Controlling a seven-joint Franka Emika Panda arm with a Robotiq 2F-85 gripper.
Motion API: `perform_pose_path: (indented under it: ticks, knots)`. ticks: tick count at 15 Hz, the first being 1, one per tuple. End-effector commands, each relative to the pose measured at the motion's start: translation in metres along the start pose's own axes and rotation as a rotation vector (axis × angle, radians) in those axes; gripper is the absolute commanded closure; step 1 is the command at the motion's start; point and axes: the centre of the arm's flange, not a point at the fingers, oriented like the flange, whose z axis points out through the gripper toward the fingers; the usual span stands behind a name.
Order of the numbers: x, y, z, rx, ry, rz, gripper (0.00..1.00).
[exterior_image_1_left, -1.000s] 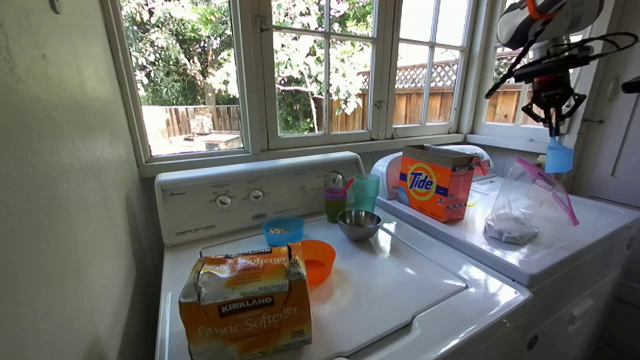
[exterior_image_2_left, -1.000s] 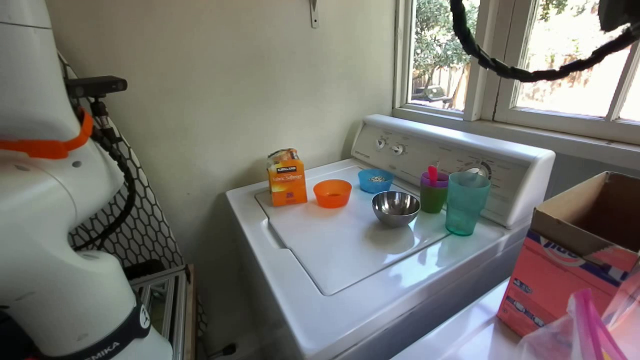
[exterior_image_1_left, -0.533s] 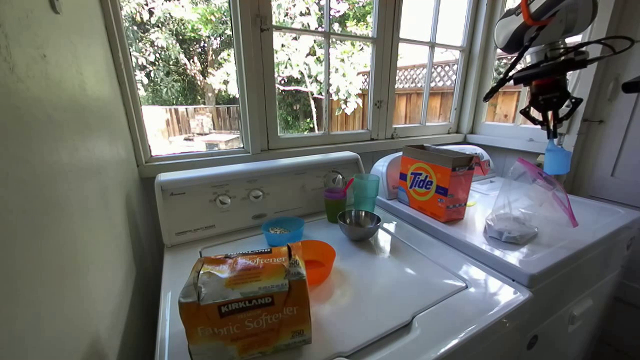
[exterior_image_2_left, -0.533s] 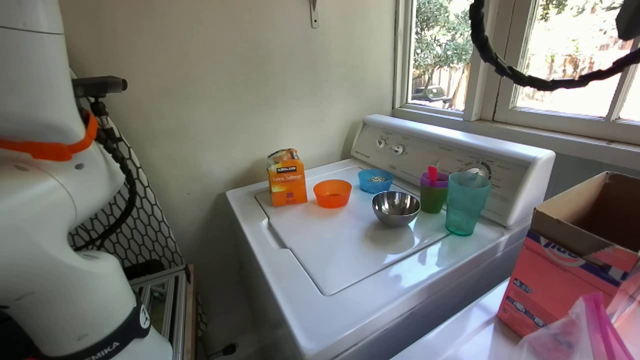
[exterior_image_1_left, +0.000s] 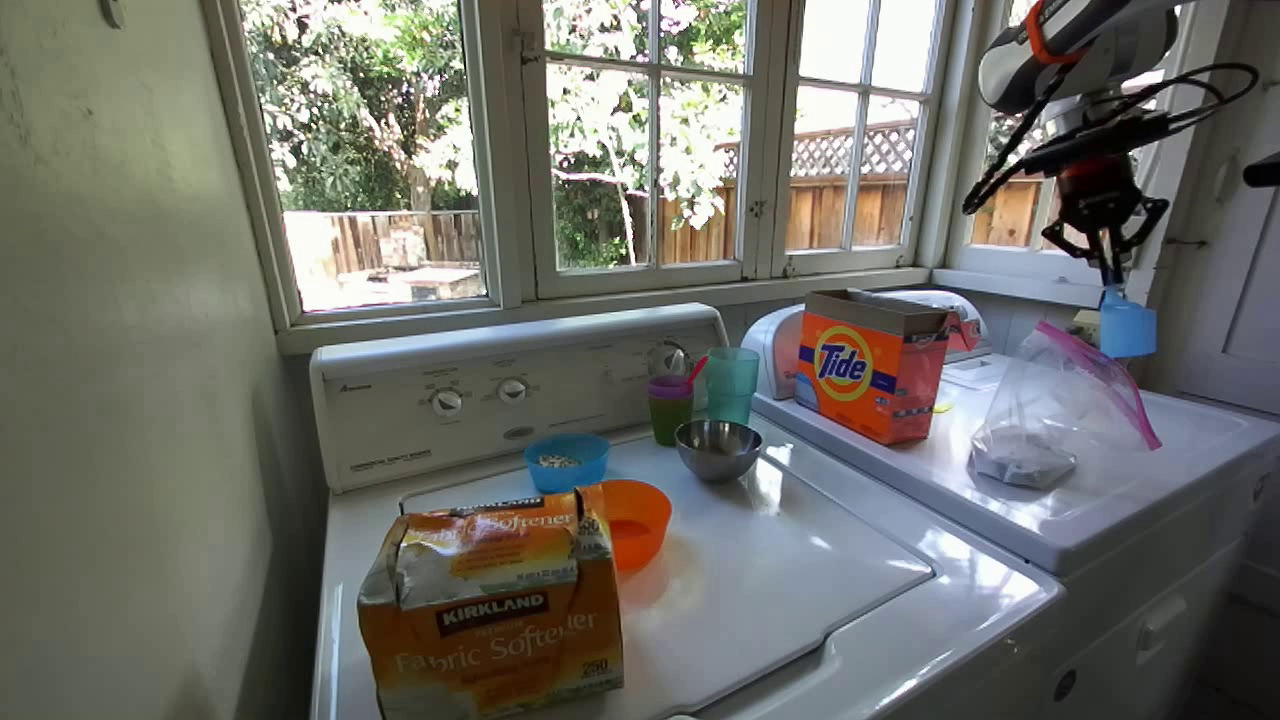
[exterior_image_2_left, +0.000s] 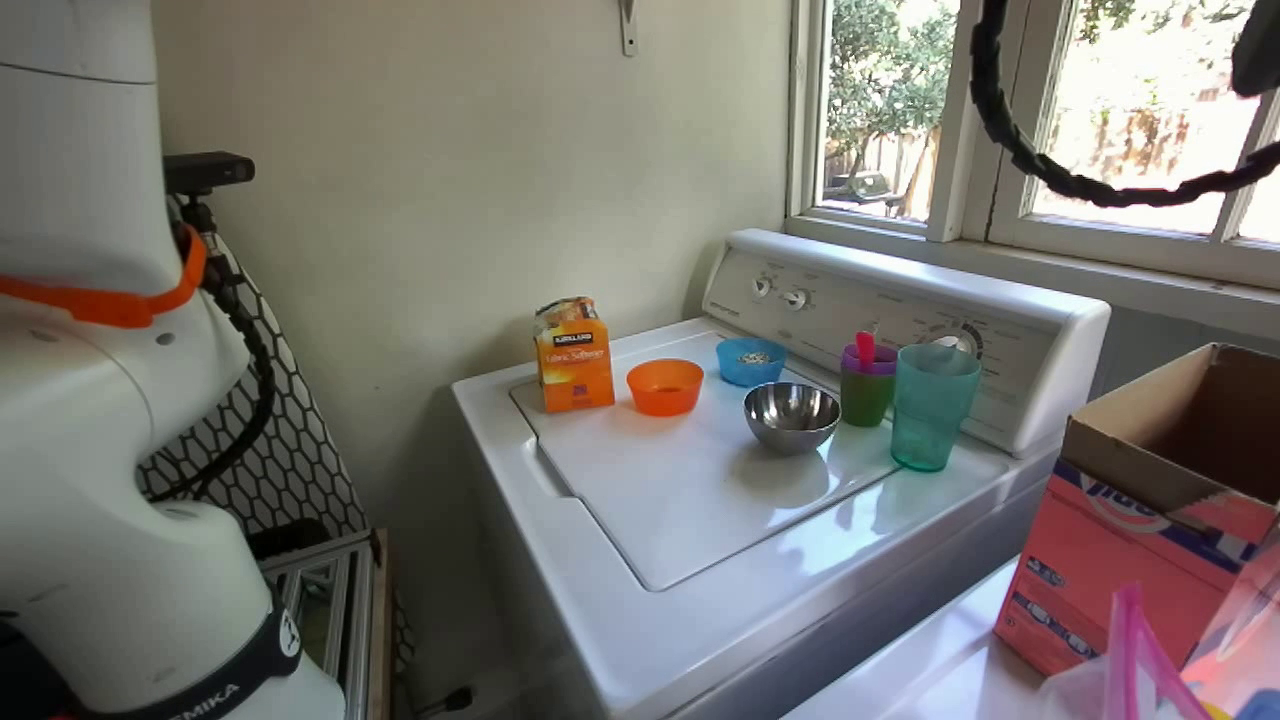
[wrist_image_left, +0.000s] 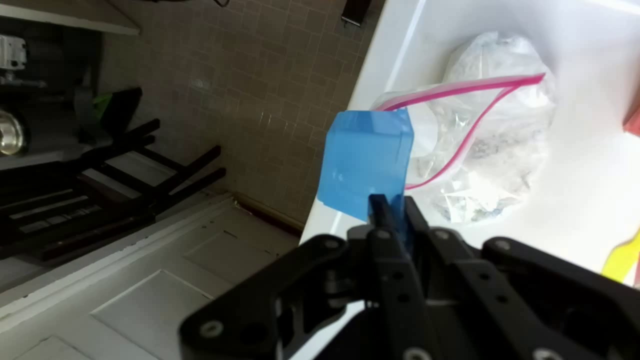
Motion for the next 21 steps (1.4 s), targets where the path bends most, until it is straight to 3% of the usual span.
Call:
perform_pose_path:
  ticks: [1,7,14,19,20,21]
  knots:
    - [0.012,-0.006,-0.005,0.001,-0.082,0.056,0.98]
    - [0.027,-0.005,0.008,0.063,-0.113,0.216,0.98]
    - [0.034,0.014,0.026,-0.017,-0.130,0.412,0.98]
    - [0.032,0.019,0.033,0.011,-0.204,0.481,0.98]
    - [0.030,0.019,0.032,-0.008,-0.158,0.440,0.92]
    - [0.030,0.020,0.033,-0.004,-0.164,0.452,0.92]
